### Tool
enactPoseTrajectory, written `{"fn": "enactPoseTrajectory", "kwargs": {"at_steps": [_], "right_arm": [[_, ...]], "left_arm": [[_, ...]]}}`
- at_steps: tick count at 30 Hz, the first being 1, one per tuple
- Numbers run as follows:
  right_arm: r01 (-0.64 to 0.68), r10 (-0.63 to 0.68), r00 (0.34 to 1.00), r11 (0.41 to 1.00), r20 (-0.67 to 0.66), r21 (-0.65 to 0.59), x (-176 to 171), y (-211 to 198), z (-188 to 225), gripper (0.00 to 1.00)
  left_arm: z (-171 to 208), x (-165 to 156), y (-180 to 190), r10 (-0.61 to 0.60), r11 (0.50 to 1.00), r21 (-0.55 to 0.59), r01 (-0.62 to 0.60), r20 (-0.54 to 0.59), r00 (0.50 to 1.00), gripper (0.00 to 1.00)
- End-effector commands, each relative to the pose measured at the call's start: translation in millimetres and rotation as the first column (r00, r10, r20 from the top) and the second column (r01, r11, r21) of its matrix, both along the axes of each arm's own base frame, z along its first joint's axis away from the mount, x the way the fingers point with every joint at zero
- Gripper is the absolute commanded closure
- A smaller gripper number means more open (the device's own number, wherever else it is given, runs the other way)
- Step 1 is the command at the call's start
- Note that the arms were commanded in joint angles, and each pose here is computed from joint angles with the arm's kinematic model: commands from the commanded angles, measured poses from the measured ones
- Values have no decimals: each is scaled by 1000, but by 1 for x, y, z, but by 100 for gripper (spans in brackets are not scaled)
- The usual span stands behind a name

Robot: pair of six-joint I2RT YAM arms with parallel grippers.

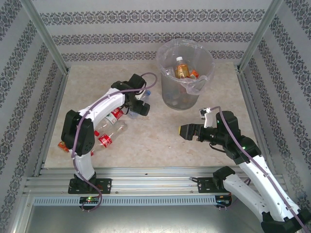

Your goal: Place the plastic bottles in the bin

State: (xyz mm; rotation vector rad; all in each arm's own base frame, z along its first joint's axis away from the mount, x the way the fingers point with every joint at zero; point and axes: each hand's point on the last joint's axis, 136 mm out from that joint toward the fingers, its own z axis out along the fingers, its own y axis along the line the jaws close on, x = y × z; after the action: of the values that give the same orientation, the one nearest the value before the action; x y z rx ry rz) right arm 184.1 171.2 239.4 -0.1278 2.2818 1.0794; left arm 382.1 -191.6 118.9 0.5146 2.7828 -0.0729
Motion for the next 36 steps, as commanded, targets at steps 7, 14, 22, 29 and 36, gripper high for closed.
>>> {"fn": "enactPoseTrajectory", "kwargs": {"at_steps": [7,14,22,29,36], "right_arm": [[9,-9,1000,1000,26,2,-3,-1,10,2],[19,-18,1000,1000,25,-15,-4,-4,11,2],[44,-43,999,998,28,-37,-2,-9,9,2],[54,-53,998,998,31,-42,1,-9,10,3],[69,-68,997,997,26,-31,2,-10,10,3]], "left_arm": [[-25,28,16,-50,992,114,53,-24,998,7],[-43,41,15,-60,986,154,66,-49,997,9],[-63,42,15,-53,982,174,71,-108,993,14],[-68,38,13,-37,987,153,57,-130,991,25],[-44,32,4,-16,997,67,22,-97,995,39]]}}
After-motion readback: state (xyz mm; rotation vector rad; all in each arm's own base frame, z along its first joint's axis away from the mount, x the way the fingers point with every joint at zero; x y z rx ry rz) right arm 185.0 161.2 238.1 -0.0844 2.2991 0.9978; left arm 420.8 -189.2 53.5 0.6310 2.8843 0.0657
